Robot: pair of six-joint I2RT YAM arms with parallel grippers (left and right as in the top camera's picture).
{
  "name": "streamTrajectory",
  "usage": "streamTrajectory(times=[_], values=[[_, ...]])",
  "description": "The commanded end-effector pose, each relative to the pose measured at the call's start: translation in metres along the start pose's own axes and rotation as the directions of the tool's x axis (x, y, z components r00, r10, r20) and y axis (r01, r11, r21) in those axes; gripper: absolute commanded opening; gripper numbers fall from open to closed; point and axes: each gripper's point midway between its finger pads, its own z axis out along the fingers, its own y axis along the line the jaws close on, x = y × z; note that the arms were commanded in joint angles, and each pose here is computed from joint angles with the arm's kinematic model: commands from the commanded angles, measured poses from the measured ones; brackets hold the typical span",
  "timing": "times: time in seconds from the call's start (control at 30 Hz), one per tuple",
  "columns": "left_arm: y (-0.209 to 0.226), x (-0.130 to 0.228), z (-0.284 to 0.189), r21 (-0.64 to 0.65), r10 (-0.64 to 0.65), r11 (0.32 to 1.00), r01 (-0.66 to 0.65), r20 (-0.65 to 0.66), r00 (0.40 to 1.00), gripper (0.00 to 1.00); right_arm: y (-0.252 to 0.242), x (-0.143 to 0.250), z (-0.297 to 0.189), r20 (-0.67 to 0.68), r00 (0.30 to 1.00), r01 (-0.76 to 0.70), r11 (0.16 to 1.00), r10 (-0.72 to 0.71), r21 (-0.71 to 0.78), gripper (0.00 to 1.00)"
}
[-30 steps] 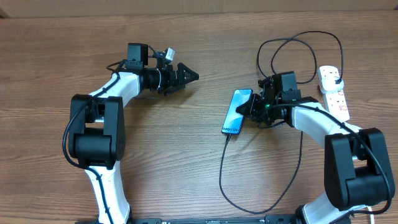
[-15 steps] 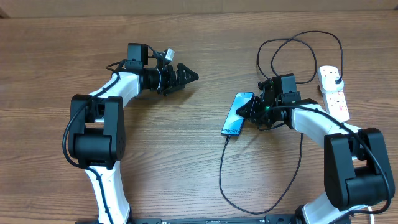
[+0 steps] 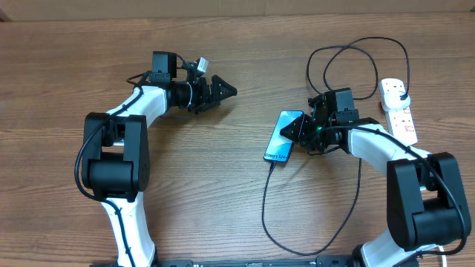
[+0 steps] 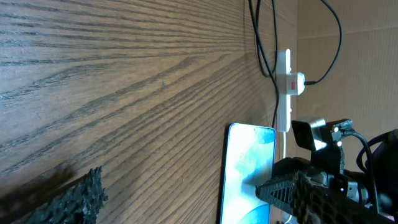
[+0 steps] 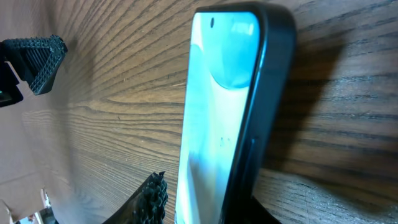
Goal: Plug charger to phone and switch on socket
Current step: 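Lower the phone onto the table with the right gripper, then open the right gripper to release the phone and lift away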
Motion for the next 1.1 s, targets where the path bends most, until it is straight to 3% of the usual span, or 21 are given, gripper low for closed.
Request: streamTrajectory(times=[0.0, 1.07], values=[[-0.002, -0.002, -0.002, -0.005, 0.009, 1.0, -0.009, 0.007, 1.0, 0.99, 0.005, 0.0, -0.002, 0.007, 1.0, 0.014, 1.0, -0.014, -0.012, 0.32], [-0.001, -0.002, -0.002, -0.006, 0.007, 1.0, -0.007, 0.006, 1.0, 0.99, -0.006, -0.008, -0.002, 0.056, 0.996, -0.074, 0.996, 0.071, 0.045, 0.4]])
